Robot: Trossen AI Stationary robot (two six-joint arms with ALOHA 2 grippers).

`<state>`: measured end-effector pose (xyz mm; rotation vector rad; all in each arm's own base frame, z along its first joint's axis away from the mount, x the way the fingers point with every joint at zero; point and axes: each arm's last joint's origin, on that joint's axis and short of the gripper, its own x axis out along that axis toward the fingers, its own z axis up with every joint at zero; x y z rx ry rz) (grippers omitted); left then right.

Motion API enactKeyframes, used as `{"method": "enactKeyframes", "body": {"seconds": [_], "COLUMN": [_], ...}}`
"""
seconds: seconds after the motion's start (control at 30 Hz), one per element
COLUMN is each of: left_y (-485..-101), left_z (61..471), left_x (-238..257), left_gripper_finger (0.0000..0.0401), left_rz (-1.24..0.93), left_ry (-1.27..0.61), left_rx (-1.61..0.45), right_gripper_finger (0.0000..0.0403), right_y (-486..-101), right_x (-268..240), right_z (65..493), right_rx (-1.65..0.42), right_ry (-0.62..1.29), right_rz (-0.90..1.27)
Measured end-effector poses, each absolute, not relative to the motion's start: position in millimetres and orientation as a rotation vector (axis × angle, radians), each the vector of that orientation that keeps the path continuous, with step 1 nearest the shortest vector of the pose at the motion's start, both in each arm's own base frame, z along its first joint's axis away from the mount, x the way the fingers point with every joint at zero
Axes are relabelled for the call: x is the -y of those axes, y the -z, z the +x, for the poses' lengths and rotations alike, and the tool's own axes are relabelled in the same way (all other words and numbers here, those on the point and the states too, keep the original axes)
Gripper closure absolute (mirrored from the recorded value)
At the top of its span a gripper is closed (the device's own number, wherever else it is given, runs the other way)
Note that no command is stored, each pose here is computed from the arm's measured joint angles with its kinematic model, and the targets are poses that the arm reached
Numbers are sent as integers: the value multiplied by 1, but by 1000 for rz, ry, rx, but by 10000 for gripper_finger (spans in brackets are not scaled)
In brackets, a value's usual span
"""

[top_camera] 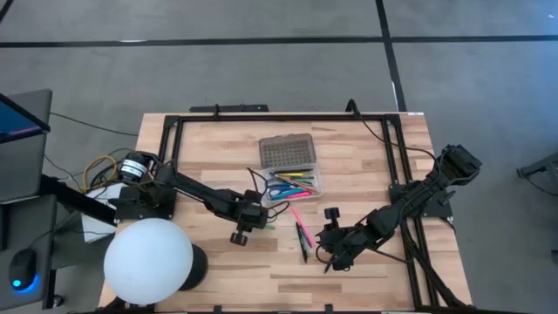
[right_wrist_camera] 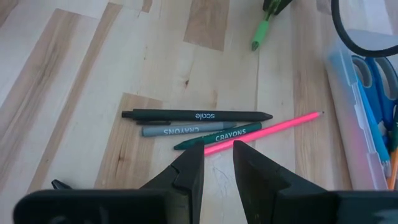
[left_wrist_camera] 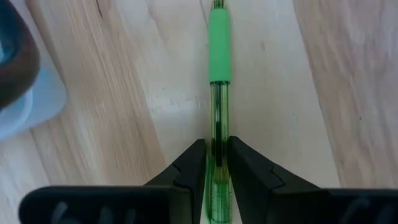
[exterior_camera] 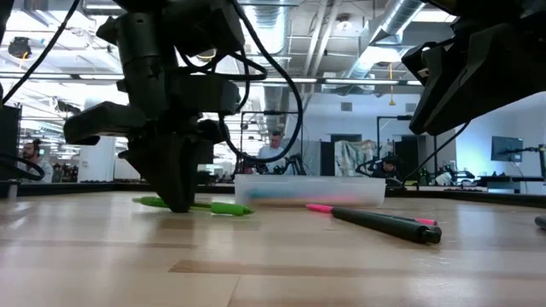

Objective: Pick & place school supplies into a supply box
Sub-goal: Put the light green pen into the supply box

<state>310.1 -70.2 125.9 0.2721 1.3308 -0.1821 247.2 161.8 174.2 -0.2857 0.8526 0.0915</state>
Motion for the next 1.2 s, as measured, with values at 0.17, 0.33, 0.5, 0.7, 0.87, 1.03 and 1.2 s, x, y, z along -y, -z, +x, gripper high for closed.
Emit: {"method": "enactKeyframes", "body": {"seconds": [0.17,0.33,0.5,0.7,0.87,1.03,1.2], "left_y": [-126,-126,-126,-126,-126,-125,-126], "left_z": [309,309,308,307,305,303,304], "left_x": [70,70,71,78,81,81,80], "left_gripper_finger": [339,339,339,341,356,369,368], "left_rz": [269,265,291,366,381,377,389], "left_ry": [178,174,163,142,139,132,120], "left_rx": [-1343,-1346,-1342,-1329,-1339,-1356,-1354], "right_gripper_finger": [326,326,326,326,326,326,326], "right_y": [-174,-174,-174,-174,-174,-174,-174], "right_x": [-162,-162,-162,-162,-160,-155,-153], "right_z": [247,247,247,247,249,252,253], "right_rx": [-851,-851,-851,-849,-851,-853,-854], "right_ry": [-91,-92,-91,-88,-79,-62,-56], "right_rz": [-285,-285,-285,-286,-283,-275,-272]}}
